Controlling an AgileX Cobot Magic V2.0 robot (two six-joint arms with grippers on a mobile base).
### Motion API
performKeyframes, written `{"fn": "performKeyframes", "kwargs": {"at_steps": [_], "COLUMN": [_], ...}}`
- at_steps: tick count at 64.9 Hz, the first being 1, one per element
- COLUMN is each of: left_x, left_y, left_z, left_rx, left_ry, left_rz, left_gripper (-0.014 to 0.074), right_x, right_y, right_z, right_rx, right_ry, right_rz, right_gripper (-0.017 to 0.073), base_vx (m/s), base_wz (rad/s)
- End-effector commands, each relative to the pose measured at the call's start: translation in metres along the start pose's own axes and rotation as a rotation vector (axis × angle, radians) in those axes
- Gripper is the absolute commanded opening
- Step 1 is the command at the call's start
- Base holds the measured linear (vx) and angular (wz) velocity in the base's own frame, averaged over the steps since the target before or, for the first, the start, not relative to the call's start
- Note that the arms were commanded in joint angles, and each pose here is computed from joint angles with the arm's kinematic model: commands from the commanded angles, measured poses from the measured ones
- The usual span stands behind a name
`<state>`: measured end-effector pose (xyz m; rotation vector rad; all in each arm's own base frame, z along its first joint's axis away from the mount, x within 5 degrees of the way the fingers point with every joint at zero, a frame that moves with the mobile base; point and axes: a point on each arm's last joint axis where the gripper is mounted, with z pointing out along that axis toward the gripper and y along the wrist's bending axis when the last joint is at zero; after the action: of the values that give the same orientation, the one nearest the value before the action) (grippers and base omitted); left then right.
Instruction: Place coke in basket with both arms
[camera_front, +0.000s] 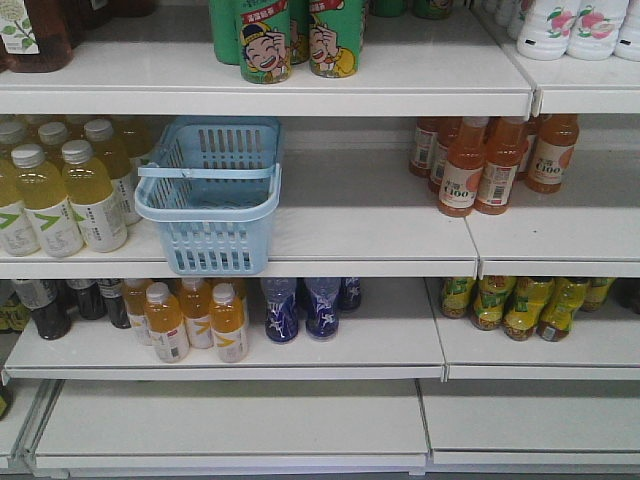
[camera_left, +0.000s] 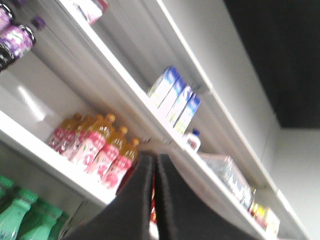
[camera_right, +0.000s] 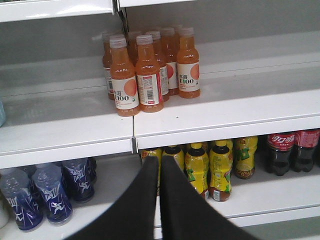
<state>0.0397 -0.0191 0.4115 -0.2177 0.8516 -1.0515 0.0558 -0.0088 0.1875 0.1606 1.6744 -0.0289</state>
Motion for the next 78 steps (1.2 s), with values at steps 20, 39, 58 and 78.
{"fn": "performKeyframes", "kwargs": {"at_steps": [20, 39, 58, 78], "left_x": [0.076, 0.137, 0.173, 0.198], "left_y": [0.094, 0.177, 0.243, 0.284], "left_z": [0.079, 0.087, 0.106, 0.128], "left_rx": [-0.153, -0.328, -0.452, -0.418], "left_ry": [0.402, 0.539, 0.51, 0.522], "left_rz": [-0.332, -0.534, -0.632, -0.638], "left_gripper": [0.0155, 0.0536, 0.0598, 0.0587], "right_x": [-0.003, -0.003, -0.003, -0.003], "right_y": [0.002, 0.002, 0.002, 0.002], "right_z": [-0.001, -0.001, -0.001, -0.001], "right_rx": [-0.025, -0.025, -0.026, -0.026], "right_ry": [-0.069, -0.069, -0.071, -0.071], "right_rz": [-0.018, -0.018, -0.018, -0.018], "right_gripper": [-0.0004, -0.0004, -0.0004, -0.0004], "base_vx": [0.0, 0.0, 0.0, 0.0], "base_wz": [0.0, 0.0, 0.0, 0.0]}}
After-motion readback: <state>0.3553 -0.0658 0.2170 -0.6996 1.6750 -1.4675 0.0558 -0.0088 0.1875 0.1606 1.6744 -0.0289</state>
